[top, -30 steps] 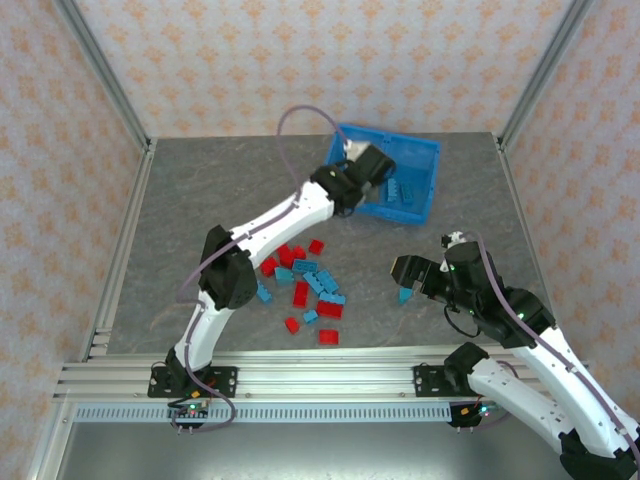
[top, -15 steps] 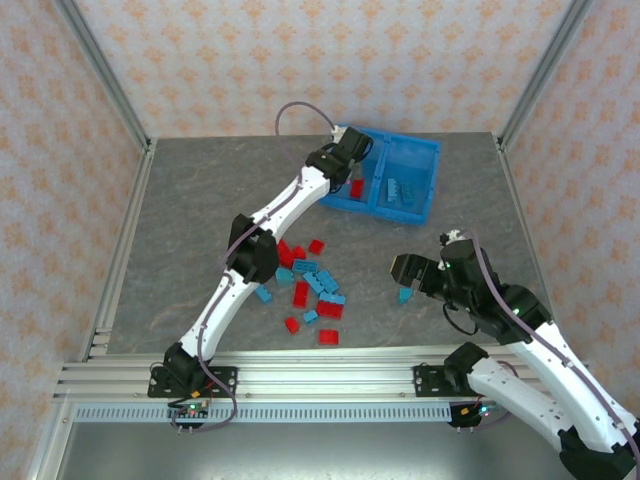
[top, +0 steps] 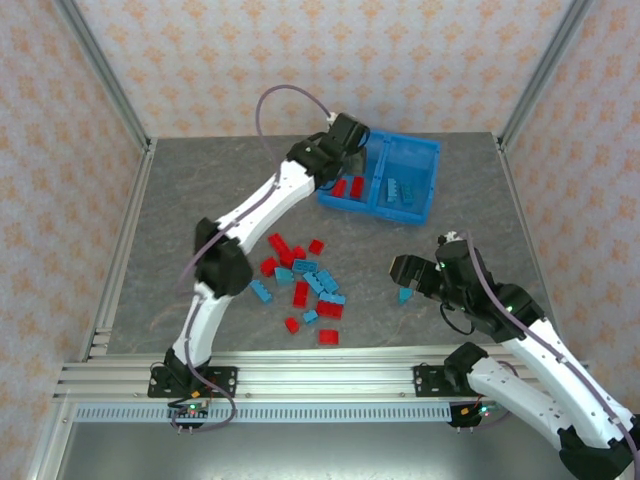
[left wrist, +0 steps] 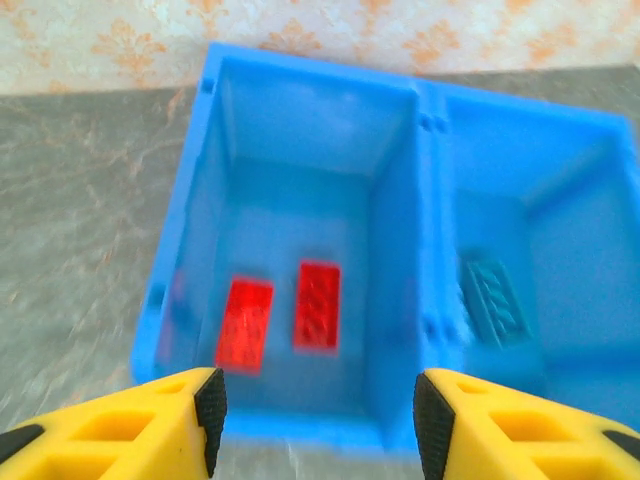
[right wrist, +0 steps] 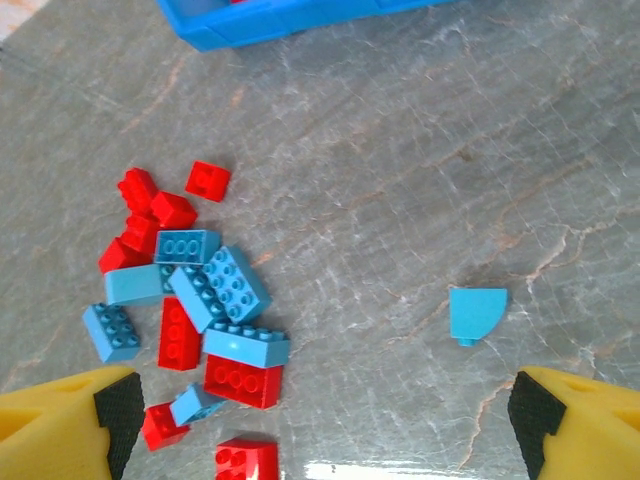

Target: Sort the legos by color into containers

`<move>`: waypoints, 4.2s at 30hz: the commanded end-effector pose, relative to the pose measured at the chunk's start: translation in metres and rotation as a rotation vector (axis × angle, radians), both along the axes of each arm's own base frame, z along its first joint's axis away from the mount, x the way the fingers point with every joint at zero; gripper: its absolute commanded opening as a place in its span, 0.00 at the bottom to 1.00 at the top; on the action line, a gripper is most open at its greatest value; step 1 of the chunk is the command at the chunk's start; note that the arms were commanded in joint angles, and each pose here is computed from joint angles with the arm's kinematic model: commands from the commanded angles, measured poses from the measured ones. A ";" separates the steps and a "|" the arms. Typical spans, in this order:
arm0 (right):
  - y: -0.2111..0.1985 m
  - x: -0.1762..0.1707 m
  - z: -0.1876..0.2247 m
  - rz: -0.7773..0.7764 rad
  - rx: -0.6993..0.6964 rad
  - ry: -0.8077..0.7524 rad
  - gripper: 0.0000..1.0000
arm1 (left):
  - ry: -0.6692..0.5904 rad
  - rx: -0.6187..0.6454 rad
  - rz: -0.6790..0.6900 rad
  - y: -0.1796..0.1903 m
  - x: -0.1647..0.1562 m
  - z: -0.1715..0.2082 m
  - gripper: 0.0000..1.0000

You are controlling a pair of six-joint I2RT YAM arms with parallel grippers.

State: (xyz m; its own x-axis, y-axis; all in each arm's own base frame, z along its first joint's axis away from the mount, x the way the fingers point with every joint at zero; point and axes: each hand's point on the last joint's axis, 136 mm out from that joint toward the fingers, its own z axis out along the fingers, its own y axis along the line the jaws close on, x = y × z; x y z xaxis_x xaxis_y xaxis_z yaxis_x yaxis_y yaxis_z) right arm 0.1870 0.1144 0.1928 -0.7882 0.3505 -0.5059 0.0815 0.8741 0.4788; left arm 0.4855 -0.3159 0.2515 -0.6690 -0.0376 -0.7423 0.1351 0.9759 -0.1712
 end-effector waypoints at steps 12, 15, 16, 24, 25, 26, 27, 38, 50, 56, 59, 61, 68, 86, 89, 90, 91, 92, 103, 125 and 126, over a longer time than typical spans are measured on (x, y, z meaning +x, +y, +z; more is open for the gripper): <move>-0.005 0.017 -0.118 -0.100 -0.190 0.226 0.93 | -0.143 -0.050 -0.935 0.003 -0.289 0.053 0.99; -0.005 0.024 -0.144 -0.102 -0.264 0.283 0.86 | -0.163 -0.013 -1.214 0.006 -0.341 0.039 1.00; -0.005 0.028 -0.150 -0.098 -0.287 0.290 0.83 | -0.172 0.027 -1.268 0.009 -0.351 0.030 1.00; -0.019 0.045 -0.175 -0.130 -0.420 0.306 0.54 | -0.369 0.262 -1.381 0.019 -0.352 -0.027 1.00; -0.018 0.045 -0.178 -0.125 -0.411 0.314 0.52 | -0.380 0.267 -1.390 0.021 -0.353 -0.026 1.00; -0.017 0.045 -0.179 -0.120 -0.398 0.315 0.49 | -0.391 0.276 -1.369 0.023 -0.350 -0.025 1.00; -0.015 0.045 -0.180 -0.115 -0.391 0.315 0.47 | -0.398 0.291 -1.361 0.025 -0.349 -0.027 1.00; -0.006 0.053 -0.106 -0.118 -0.263 0.163 0.28 | -0.572 0.367 -1.166 0.046 -0.325 -0.022 1.00; -0.003 0.193 0.032 -0.150 -0.395 -0.147 0.29 | -0.652 0.442 -1.074 0.063 -0.309 -0.013 1.00; -0.028 0.283 0.006 -0.234 -0.399 -0.057 0.29 | -0.666 0.423 -1.078 0.064 -0.312 -0.010 1.00; -0.032 0.317 -0.017 -0.244 -0.401 -0.009 0.30 | -0.652 0.448 -1.075 0.066 -0.310 -0.011 1.00; -0.039 0.336 -0.029 -0.258 -0.414 0.017 0.30 | -0.650 0.455 -1.074 0.067 -0.310 -0.012 1.00; -0.060 0.384 -0.047 -0.300 -0.448 0.095 0.43 | -0.627 0.493 -1.055 0.070 -0.304 -0.017 1.00; 0.060 0.203 0.017 0.053 -0.088 -0.051 0.53 | -0.523 0.577 -1.211 0.077 -0.316 -0.048 1.00; 0.109 0.127 -0.001 0.260 -0.059 -0.071 0.56 | -0.512 0.626 -1.220 0.088 -0.313 -0.050 1.00; 0.120 0.108 -0.011 0.312 -0.050 -0.049 0.56 | -0.519 0.642 -1.203 0.093 -0.310 -0.048 1.00; 0.129 0.092 -0.021 0.347 -0.048 -0.014 0.56 | -0.526 0.658 -1.167 0.099 -0.304 -0.044 1.00; 0.136 0.080 -0.032 0.375 -0.042 0.027 0.56 | -0.534 0.664 -1.136 0.104 -0.300 -0.041 1.00; 0.177 0.075 -0.120 0.488 -0.324 0.179 0.58 | -0.533 0.654 -1.035 0.120 -0.284 -0.032 1.00; 0.112 0.089 -0.159 0.221 -0.500 0.268 0.43 | -0.514 0.620 -1.046 0.114 -0.283 -0.031 1.00; 0.105 0.092 -0.154 0.193 -0.513 0.257 0.43 | -0.512 0.620 -1.047 0.114 -0.283 -0.031 1.00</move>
